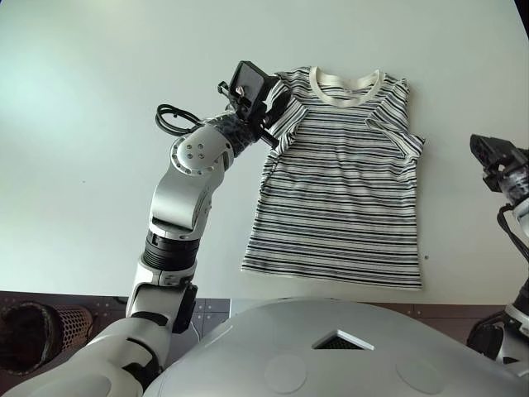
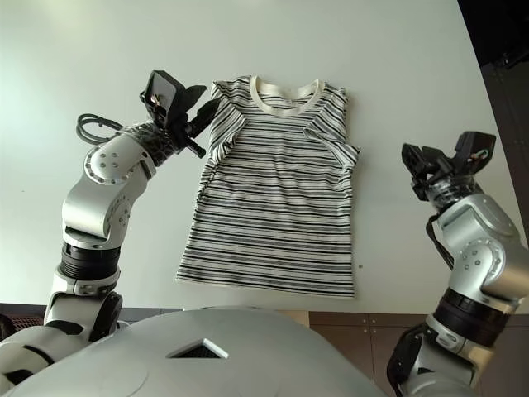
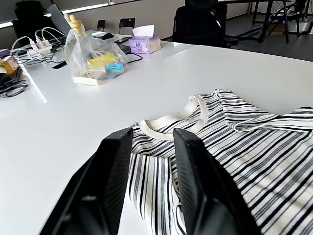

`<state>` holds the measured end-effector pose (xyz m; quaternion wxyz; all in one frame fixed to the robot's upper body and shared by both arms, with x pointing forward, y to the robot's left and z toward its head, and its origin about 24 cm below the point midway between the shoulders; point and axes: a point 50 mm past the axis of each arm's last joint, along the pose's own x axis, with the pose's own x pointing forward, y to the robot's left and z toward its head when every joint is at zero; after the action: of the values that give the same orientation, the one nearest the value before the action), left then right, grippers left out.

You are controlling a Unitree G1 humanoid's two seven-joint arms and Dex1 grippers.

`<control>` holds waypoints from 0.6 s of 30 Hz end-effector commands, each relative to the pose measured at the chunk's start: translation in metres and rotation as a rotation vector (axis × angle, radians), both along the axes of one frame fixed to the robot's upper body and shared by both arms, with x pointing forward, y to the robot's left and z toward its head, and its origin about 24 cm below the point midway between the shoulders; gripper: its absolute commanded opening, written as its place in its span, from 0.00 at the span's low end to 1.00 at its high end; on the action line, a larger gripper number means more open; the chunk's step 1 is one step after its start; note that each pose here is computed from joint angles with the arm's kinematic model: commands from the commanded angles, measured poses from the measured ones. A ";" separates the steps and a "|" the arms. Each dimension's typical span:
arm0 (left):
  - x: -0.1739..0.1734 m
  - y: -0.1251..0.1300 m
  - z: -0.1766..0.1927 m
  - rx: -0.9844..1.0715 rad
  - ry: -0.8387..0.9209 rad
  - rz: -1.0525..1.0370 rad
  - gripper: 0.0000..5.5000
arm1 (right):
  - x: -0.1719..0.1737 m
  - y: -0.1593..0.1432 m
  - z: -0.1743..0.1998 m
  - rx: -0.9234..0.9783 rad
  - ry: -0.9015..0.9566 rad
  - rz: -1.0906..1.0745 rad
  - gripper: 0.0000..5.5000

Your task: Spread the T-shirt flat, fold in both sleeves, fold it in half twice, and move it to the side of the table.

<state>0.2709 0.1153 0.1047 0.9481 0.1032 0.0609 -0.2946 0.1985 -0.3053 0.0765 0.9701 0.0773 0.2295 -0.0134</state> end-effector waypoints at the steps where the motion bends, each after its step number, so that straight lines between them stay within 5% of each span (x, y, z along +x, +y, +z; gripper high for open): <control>1: -0.001 0.027 -0.009 0.100 -0.029 0.065 0.28 | 0.003 0.006 -0.016 -0.026 0.001 0.039 0.37; 8: -0.007 0.021 -0.013 0.161 -0.088 -0.008 0.28 | 0.036 0.032 -0.033 -0.096 -0.058 0.102 0.37; 18: -0.008 0.018 -0.012 0.180 -0.111 -0.048 0.28 | 0.032 0.078 -0.040 -0.149 -0.091 0.358 0.37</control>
<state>0.2630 0.1323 0.0933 0.9322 0.1985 0.0306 -0.3011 0.2345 -0.2357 0.0335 0.9732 -0.0265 0.1965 0.1163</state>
